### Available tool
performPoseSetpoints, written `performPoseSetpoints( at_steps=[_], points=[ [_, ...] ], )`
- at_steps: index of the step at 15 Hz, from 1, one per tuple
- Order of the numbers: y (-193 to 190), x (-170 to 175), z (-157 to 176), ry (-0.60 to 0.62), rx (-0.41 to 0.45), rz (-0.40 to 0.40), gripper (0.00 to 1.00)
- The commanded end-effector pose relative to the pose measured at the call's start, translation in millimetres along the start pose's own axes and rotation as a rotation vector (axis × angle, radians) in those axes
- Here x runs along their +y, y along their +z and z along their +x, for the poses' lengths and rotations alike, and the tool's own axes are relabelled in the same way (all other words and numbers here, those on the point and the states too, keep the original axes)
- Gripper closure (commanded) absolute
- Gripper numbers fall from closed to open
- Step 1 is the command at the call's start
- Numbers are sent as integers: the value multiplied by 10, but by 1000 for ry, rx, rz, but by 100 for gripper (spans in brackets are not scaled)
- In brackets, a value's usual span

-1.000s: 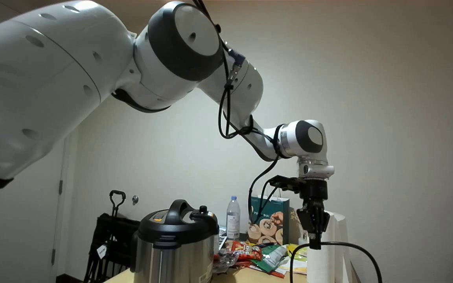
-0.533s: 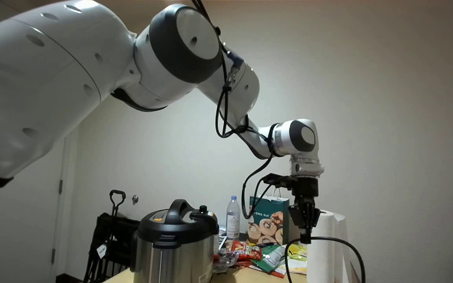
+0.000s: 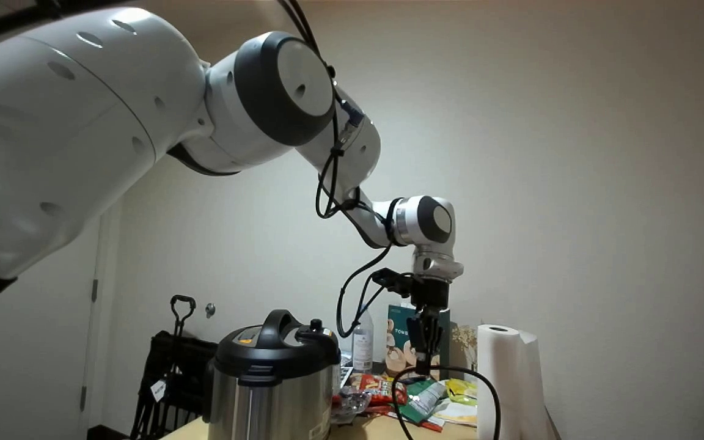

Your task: Put the cable of the cooker on the table

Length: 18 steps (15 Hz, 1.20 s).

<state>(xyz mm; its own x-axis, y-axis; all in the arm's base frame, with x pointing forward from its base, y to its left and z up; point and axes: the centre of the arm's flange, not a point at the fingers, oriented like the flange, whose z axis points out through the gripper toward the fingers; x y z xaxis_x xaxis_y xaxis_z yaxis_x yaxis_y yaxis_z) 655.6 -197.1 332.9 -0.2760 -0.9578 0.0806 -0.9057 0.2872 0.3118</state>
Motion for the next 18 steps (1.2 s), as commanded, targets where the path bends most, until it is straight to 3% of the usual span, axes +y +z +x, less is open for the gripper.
performPoseSetpoints(
  at_steps=[1,2,3,4,14,18],
  points=[
    [96,-125,31,-81,1,-90,98],
    [145,-135,39,-96,17,-109,98],
    [186,-142,51,-106,30,-119,66],
    [214,-154,73,-106,39,-126,65],
    [260,-209,363,-87,37,-181,2],
    [149,-145,384,-130,73,-144,0]
  ],
)
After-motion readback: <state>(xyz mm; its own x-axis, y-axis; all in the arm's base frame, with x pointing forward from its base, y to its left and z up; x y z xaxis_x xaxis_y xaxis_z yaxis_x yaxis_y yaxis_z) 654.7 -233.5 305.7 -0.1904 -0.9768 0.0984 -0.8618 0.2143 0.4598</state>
